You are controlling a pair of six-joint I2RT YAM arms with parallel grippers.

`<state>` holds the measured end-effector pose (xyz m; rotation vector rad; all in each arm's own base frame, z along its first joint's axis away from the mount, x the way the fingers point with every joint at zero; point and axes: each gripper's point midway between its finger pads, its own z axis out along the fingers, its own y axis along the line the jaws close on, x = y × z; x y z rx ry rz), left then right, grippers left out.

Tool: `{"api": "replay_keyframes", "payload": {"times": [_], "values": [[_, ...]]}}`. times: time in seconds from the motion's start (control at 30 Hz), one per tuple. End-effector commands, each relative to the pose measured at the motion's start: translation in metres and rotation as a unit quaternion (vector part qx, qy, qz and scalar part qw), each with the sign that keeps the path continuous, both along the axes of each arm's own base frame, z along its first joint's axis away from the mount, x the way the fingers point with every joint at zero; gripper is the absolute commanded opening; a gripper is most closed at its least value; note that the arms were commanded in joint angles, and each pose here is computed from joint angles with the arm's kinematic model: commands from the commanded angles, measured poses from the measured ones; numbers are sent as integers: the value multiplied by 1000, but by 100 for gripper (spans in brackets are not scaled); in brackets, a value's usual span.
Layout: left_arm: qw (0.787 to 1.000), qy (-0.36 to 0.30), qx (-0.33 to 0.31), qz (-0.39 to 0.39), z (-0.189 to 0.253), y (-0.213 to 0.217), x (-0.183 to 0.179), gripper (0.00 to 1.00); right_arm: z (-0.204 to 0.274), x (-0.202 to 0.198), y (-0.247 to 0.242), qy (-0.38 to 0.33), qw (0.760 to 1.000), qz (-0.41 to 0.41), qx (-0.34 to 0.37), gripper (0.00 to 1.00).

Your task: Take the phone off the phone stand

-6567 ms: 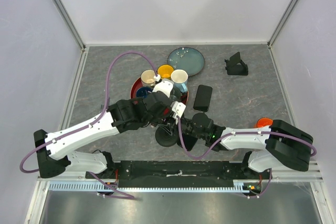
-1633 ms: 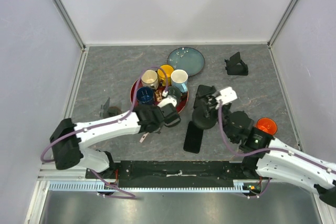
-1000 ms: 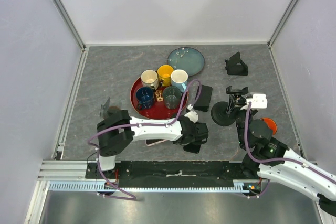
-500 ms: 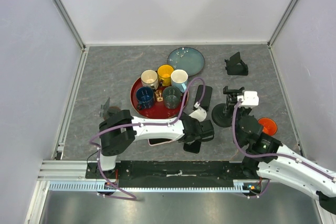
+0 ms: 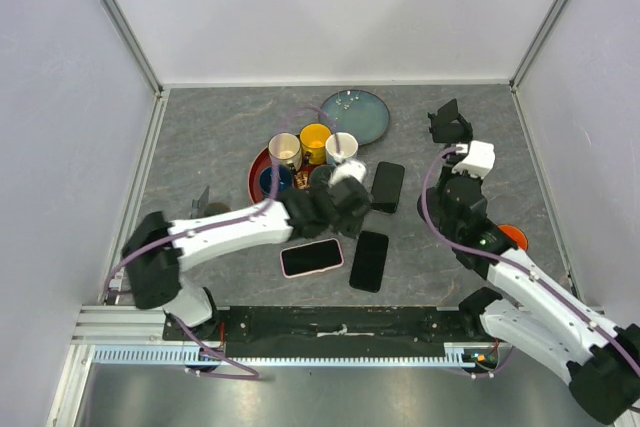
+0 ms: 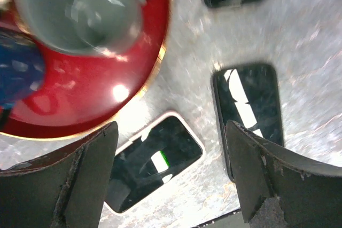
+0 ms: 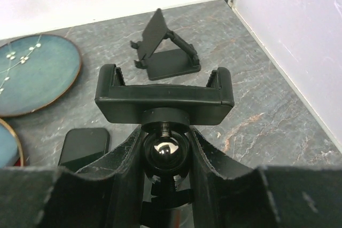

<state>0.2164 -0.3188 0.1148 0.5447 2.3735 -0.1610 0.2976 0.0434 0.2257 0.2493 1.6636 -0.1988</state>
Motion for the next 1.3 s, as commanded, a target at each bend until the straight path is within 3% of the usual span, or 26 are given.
{"api": "replay_keyframes", "payload": {"times": [0.0, 0.13, 0.27, 0.47, 0.6, 0.8, 0.97, 1.1, 1.27], "values": [[993, -49, -107, 17, 69, 23, 35, 88, 56, 38, -21, -101, 991, -28, 86, 0], [977, -105, -164, 93, 126, 98, 63, 89, 48, 66, -56, -119, 986, -50, 109, 0], [963, -137, -171, 157, 155, 161, 70, 91, 36, 96, -79, -132, 983, -39, 122, 0], [950, -163, -152, 217, 157, 230, 78, 93, 27, 130, -95, -124, 988, 2, 90, 0], [926, -198, -158, 281, 153, 277, 85, 94, 20, 144, -96, -112, 990, 30, 75, 0], [908, -230, -149, 318, 155, 301, 82, 94, -2, 153, -78, -73, 992, 88, 57, 1], [896, -256, -155, 327, 168, 308, 71, 94, -27, 152, -78, -35, 994, 91, 46, 11], [894, -265, -152, 327, 182, 311, 60, 95, -27, 144, -77, -36, 994, 91, 47, 33], [884, -294, -167, 321, 203, 314, 42, 95, -21, 137, -71, -37, 992, 105, 60, 48]]}}
